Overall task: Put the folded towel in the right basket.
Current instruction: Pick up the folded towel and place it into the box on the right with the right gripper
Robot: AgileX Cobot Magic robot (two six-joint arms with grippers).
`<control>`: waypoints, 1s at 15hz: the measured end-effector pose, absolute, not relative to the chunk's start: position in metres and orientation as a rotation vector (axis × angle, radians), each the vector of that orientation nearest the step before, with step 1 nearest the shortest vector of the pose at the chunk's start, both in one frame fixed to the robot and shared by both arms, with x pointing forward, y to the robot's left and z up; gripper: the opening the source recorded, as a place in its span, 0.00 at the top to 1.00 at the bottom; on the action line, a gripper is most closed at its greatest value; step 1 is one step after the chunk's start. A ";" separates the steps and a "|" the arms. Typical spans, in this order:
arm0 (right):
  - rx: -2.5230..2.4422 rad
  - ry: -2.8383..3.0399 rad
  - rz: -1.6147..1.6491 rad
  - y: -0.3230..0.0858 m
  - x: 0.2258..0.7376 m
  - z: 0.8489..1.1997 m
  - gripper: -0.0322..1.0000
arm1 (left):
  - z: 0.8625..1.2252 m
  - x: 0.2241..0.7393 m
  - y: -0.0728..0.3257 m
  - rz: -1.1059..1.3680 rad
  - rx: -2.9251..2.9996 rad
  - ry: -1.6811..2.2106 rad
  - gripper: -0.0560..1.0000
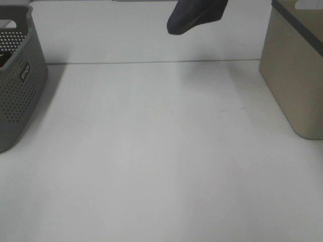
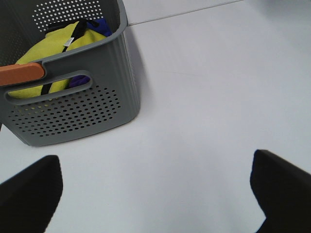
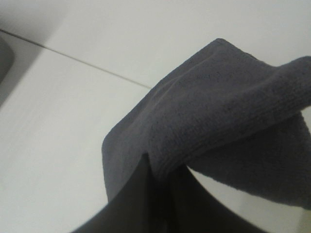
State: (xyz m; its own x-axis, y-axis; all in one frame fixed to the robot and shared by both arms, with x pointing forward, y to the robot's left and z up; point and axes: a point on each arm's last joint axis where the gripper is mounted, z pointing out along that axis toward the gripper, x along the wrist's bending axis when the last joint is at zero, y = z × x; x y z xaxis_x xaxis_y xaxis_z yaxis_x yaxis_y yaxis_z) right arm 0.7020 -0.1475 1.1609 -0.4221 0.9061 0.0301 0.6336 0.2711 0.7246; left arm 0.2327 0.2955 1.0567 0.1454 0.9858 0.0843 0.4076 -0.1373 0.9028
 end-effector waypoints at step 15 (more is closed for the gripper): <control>1.876 1.668 0.772 -0.382 0.697 1.174 0.93 | 1.057 0.233 0.295 0.963 1.665 1.361 0.01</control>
State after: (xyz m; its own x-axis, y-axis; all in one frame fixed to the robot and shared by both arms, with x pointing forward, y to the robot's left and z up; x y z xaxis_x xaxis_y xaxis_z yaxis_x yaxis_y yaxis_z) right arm 0.6974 -0.3817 1.1743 0.0844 0.9932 0.0799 0.7036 -0.1162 0.7010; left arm 0.2327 0.2955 1.0567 0.1454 0.9858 0.0843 0.4076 -0.1373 0.9028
